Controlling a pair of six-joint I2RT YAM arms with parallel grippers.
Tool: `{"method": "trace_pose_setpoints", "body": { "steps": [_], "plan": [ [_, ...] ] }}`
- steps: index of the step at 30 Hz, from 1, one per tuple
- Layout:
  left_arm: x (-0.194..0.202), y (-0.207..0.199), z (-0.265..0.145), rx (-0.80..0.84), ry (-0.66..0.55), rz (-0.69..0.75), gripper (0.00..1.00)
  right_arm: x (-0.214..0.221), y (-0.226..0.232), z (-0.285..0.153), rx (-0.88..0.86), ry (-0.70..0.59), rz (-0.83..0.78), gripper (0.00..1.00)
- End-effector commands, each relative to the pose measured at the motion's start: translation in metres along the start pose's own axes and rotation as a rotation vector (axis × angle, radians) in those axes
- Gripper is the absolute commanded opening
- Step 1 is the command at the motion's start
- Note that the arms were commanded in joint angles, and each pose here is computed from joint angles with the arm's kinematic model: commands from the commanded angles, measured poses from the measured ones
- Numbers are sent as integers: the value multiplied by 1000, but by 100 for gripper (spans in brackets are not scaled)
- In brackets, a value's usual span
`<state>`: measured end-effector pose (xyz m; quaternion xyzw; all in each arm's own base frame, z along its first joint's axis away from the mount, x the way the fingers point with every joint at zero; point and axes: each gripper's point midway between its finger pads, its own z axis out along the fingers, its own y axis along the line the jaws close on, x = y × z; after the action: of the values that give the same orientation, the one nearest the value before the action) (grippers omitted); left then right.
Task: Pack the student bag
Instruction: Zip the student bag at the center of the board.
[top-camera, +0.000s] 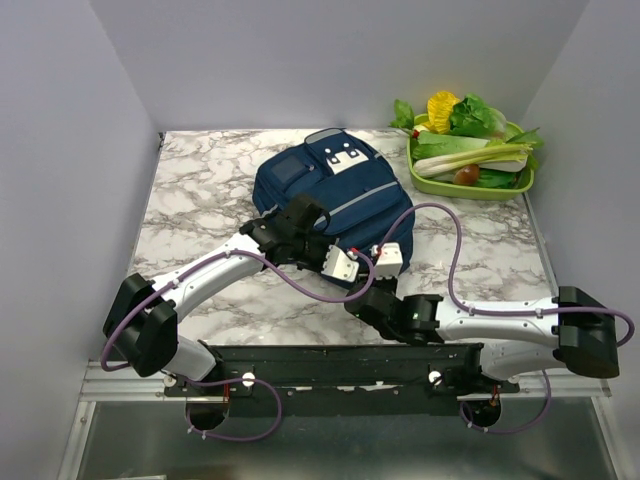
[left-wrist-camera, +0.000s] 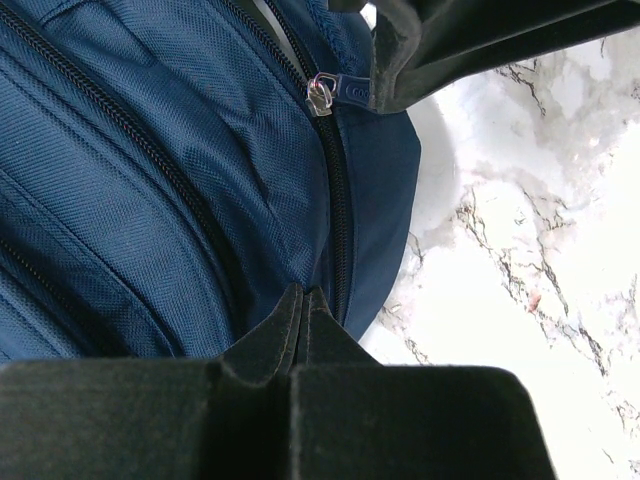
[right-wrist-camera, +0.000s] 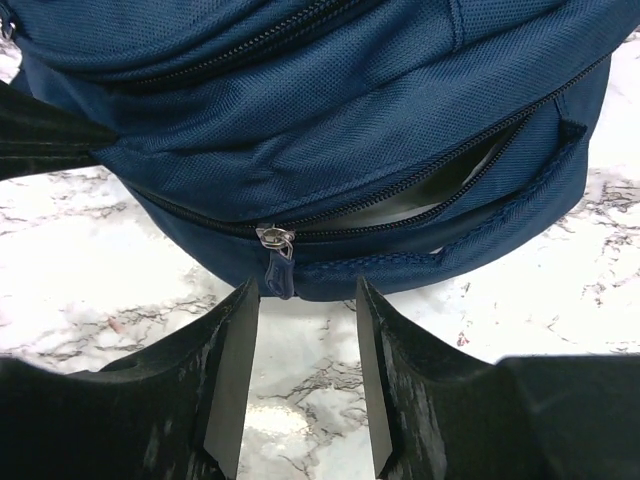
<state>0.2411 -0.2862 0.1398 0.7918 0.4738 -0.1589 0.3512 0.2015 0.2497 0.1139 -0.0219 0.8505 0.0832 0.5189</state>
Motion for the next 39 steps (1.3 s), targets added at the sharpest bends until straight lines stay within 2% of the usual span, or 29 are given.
{"method": "trace_pose_setpoints", "body": {
  "steps": [1, 6, 12, 17, 20, 27, 30, 34, 39],
  "plan": [
    [-20, 11, -5, -24, -59, 38, 0, -6, -1, 4, 43, -48, 2, 50],
    [-23, 13, -5, -25, -66, 33, 0, 5, 14, 14, 11, -34, 18, 46],
    [-21, 10, -5, -20, -64, 30, 0, -6, 28, 20, -11, -57, 27, 45],
    [-22, 9, -5, -16, -65, 28, 0, -11, 22, 27, -9, -55, 59, 43],
    [-22, 9, -5, -18, -66, 34, 0, -11, 23, 29, -25, -51, 78, 39],
    [-15, 2, -3, -5, -48, 31, 0, -13, 18, 17, -68, -36, 104, 13],
    [-11, -1, -1, 1, -35, 34, 0, -11, 12, 8, -95, -10, 128, 8],
    [-9, -2, -1, 2, -26, 40, 0, -2, 3, -1, -113, 32, 141, 7],
    [-7, -6, -2, 10, -19, 43, 0, 5, -12, -6, -85, 51, 149, 1]
  ]
}}
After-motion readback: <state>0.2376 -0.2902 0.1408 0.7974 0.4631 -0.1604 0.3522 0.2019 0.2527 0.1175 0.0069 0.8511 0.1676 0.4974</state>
